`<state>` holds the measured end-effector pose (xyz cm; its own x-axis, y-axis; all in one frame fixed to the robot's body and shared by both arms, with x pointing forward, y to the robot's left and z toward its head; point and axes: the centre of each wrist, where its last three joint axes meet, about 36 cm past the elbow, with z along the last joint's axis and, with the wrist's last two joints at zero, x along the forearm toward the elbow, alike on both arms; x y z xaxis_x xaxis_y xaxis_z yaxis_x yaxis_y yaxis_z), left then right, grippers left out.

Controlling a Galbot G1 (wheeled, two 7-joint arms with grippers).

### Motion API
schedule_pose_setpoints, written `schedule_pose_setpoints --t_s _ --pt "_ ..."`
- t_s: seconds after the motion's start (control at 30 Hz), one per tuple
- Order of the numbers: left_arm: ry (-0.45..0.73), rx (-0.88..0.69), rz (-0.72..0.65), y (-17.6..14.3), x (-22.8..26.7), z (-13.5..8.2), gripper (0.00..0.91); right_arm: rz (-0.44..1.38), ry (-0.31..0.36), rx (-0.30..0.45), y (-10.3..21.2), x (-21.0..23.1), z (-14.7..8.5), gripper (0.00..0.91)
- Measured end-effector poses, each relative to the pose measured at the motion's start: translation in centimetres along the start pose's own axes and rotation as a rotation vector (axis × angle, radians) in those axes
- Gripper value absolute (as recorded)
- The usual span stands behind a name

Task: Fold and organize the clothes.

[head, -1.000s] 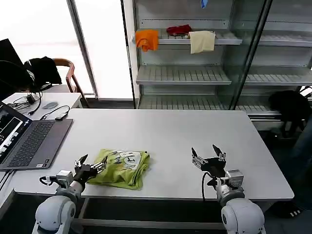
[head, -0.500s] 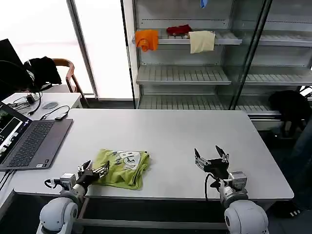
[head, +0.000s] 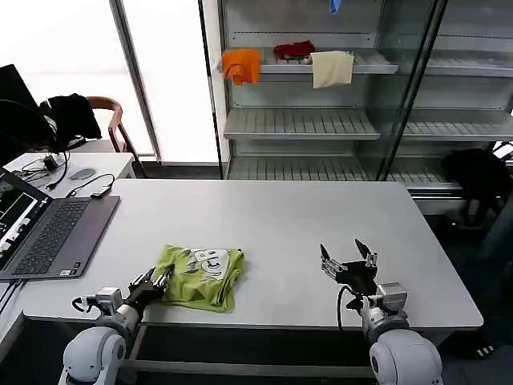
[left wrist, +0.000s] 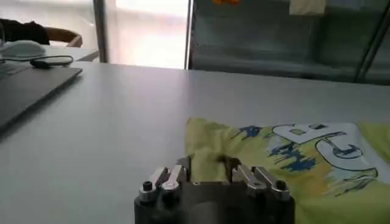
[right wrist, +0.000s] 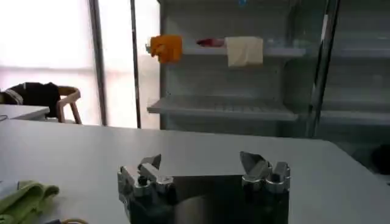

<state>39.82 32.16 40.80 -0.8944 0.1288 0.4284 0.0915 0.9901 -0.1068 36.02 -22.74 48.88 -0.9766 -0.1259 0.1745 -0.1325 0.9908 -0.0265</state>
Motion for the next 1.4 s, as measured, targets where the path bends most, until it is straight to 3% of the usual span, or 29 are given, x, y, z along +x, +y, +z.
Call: schedule_pose_setpoints --t_s 0.37,0.57,0.83,1.07,1.4 --pt "0.004 -0.016 0.004 0.1 0.1 0.1 0.010 0.000 -0.008 0.003 0.0 0.2 -0.3 0.907" --pt "-0.051 -0.075 -0.025 0.3 0.5 -0.1 0.010 0.004 -0.008 0.006 -0.1 0.2 -0.2 0.907" --pt "-0.157 -0.233 -0.115 3.0 1.6 -2.4 0.020 0.005 -0.007 0.007 -0.3 0.1 0.0 0.907" --pt "-0.163 -0.393 -0.205 8.1 2.9 -5.0 0.020 -0.005 -0.006 0.000 -0.1 -0.2 0.3 0.907" --pt "-0.177 -0.574 -0.283 13.5 6.0 -11.7 0.020 -0.024 -0.004 -0.017 0.2 -1.0 1.1 0.907"
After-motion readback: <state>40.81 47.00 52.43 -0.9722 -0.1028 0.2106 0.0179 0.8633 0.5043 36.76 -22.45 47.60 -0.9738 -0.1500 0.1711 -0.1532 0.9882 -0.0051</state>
